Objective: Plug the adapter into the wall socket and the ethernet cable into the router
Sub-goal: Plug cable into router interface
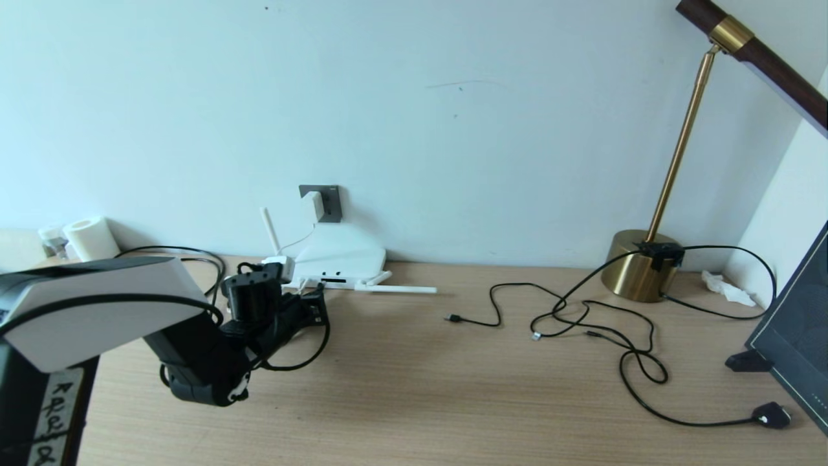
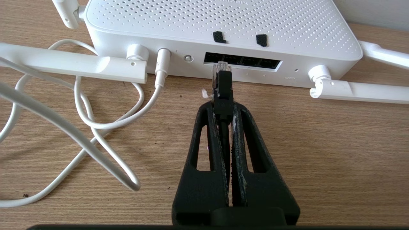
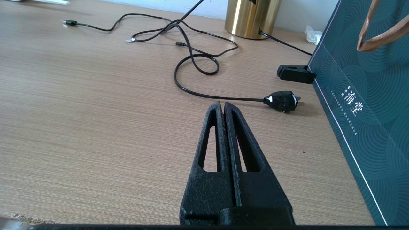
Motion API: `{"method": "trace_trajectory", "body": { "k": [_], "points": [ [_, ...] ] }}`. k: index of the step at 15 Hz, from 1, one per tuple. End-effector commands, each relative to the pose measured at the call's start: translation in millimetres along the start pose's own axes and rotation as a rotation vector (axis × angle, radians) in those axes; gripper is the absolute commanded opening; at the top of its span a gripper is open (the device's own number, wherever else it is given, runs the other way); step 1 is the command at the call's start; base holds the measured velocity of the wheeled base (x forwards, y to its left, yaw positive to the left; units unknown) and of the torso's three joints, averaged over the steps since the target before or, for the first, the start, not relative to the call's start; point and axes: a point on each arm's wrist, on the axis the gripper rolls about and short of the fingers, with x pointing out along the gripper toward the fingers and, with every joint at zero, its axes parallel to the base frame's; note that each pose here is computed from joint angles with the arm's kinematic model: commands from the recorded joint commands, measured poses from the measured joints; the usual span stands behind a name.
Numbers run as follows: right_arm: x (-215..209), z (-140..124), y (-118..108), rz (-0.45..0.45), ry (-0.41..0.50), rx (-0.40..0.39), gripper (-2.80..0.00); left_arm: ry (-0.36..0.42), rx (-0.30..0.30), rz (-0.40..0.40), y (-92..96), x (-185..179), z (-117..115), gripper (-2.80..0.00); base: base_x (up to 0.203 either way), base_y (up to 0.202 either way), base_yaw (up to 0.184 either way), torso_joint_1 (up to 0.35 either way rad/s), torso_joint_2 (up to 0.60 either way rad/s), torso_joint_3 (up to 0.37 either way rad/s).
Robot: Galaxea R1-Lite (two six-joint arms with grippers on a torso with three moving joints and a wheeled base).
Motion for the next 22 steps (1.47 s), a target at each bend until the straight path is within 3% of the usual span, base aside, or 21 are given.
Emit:
{"method": "trace_trajectory", "body": {
  "k": [1,22],
  "points": [
    [0.1,-0.1,0.0,0.001,0.002,-0.001,-2.8,-0.006,-0.001,0.0,0.1,1.2,0.2,-2.8,0.0,0.0,0.0,0.0,0.0,0.0],
    [0.1,0.1,0.0,0.001,0.001,-0.001,-2.8,-0.013,-0.001,0.002,0.4,3.8,3.3,-2.8,0.0,0.0,0.0,0.0,0.0,0.0]
  ]
}}
